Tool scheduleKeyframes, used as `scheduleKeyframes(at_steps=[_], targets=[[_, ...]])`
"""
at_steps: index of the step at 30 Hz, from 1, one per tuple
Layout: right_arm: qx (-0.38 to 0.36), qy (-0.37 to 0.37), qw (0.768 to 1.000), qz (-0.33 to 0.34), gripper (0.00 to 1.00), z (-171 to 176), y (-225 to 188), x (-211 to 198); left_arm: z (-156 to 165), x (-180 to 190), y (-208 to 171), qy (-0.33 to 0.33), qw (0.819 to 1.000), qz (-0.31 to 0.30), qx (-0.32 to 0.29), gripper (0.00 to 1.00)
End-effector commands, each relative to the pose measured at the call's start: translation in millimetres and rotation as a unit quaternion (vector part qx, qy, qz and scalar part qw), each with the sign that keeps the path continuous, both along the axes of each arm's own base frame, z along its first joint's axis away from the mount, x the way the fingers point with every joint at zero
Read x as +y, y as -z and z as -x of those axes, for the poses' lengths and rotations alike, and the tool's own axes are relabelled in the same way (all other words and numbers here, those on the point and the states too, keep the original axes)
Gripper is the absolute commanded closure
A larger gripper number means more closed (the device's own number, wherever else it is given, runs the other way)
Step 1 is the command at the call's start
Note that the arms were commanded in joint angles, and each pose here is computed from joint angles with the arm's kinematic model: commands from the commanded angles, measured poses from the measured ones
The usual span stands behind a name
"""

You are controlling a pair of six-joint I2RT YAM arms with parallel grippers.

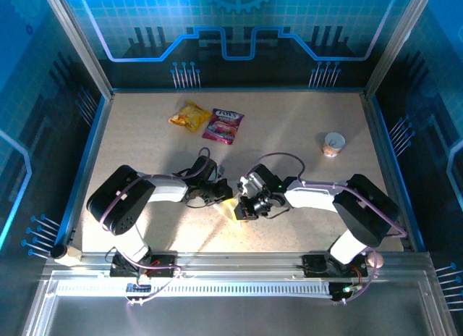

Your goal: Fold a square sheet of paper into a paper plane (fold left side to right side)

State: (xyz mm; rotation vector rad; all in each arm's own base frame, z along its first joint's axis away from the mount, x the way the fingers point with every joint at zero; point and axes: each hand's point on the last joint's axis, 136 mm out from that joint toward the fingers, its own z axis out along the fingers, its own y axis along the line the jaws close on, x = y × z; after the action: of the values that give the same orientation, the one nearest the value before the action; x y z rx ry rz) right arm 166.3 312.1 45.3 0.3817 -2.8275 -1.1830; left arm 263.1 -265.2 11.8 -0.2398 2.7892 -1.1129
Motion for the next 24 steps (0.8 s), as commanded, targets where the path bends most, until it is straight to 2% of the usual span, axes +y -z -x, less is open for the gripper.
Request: scheduleKeyframes(at_steps=[1,11,24], targets=[[-0.002,0.011,1.000,0.007,1.00,-15.8,6.1,2.3,16.7,16.9,25.3,-0.006,0.998,-0.057,0.039,1.00],[0.014,0.017,0.998,0.067,1.00,-17.5,42.5,-11.0,15.5,16.3,21.3,-0.005,0.998,-0.056,0.034,1.00],[0.055,0.009,0.980,0.191,1.00,17.3,93.5,-56.5,-1.4,21.1,18.1,-0.015,0.999,-0.039,0.002,0.97]])
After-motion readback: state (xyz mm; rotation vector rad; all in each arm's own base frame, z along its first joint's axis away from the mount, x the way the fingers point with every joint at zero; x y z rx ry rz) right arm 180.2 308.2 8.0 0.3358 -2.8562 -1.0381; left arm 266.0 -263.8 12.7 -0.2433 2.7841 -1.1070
